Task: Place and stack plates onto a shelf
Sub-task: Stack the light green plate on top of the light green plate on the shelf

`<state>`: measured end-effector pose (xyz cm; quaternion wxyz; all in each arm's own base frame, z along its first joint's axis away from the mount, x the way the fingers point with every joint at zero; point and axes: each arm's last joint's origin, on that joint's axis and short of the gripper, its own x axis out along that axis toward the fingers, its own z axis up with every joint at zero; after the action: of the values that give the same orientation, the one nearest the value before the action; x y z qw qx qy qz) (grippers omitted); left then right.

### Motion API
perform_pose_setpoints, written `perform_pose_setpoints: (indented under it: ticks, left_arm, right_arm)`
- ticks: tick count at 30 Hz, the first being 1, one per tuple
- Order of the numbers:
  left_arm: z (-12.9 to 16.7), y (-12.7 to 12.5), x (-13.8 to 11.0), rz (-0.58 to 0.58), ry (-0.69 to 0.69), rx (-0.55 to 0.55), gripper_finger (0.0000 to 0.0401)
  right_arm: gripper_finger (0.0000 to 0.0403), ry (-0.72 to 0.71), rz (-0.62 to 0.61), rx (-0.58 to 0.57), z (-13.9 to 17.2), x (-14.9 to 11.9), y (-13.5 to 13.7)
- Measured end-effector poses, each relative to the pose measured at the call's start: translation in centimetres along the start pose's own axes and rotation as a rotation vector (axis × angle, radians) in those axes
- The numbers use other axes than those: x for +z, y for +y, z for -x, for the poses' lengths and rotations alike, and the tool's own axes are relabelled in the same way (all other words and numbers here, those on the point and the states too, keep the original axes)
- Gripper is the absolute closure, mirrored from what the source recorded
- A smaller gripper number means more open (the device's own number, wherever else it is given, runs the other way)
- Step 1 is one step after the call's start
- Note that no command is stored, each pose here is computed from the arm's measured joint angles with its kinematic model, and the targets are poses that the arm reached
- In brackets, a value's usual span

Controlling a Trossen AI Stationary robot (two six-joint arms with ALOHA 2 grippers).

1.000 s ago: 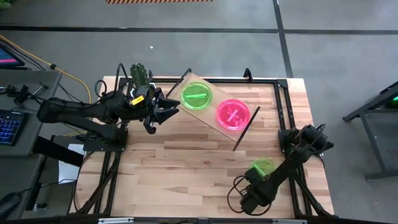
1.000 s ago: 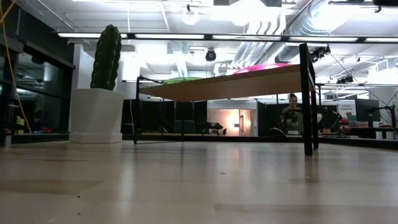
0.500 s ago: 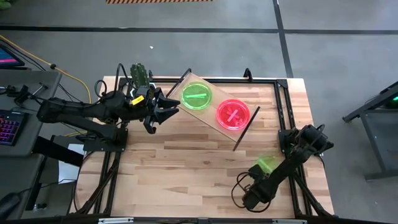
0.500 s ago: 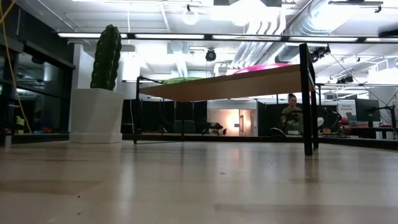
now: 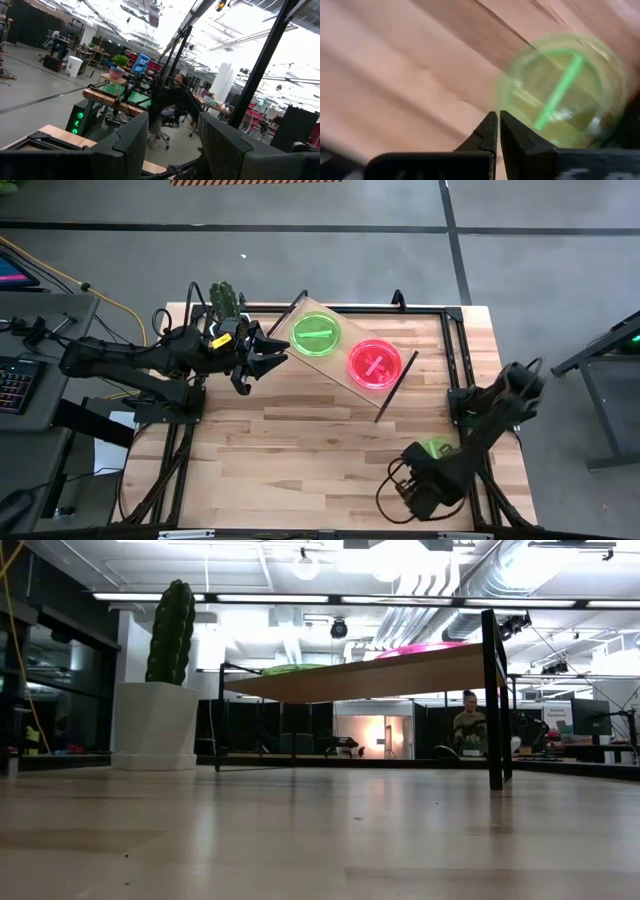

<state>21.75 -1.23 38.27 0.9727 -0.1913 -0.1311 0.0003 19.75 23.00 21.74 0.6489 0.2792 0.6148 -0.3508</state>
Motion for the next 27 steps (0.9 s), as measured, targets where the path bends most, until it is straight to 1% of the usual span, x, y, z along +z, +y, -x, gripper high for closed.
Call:
perform_pose_setpoints:
  ticks: [3, 5, 6, 8, 12, 16, 19, 21, 24, 27]
  left_arm:
    - [0.0, 0.0, 0.0, 0.0, 0.0, 0.0, 0.0236]
    - [0.0, 0.0, 0.0, 0.0, 0.0, 0.0, 0.0236]
    - [0.0, 0.0, 0.0, 0.0, 0.0, 0.0, 0.0236]
    - [0.0, 0.0, 0.0, 0.0, 0.0, 0.0, 0.0236]
    - [0.0, 0.0, 0.0, 0.0, 0.001, -0.001, 0.0236]
    - [0.0, 0.0, 0.0, 0.0, 0.001, -0.001, 0.0236]
    - [0.0, 0.0, 0.0, 0.0, 0.001, 0.0, 0.0236]
    - [0.0, 0.0, 0.0, 0.0, 0.0, -0.001, 0.0236]
    - [0.0, 0.0, 0.0, 0.0, -0.002, 0.006, 0.0236]
    - [0.0, 0.1, 0.0, 0.0, -0.007, 0.02, 0.0236]
  right_arm:
    - [0.0402, -0.049, 0.045, 0.155, 2.5, 0.2, -0.3]
    - [0.0403, -0.074, 0.075, 0.233, 3.9, 0.5, -0.7]
    - [0.0403, -0.076, 0.075, 0.266, 4.5, 0.6, -0.9]
    - [0.0403, -0.07, 0.054, 0.285, 5.1, 1.0, -1.3]
    - [0.0403, -0.083, 0.014, 0.268, 4.7, 1.0, -1.2]
    - [0.0402, -0.094, -0.011, 0.199, 2.9, 0.6, -0.1]
    - [0.0395, -0.102, -0.057, 0.143, 1.4, 0.0, 0.6]
    - [0.0377, -0.092, -0.085, 0.106, 0.7, -0.6, 0.7]
    - [0.0336, -0.091, -0.153, 0.038, 0.1, -1.7, 0.3]
    - [0.0296, -0.08, -0.234, -0.088, -0.1, -2.7, -1.0]
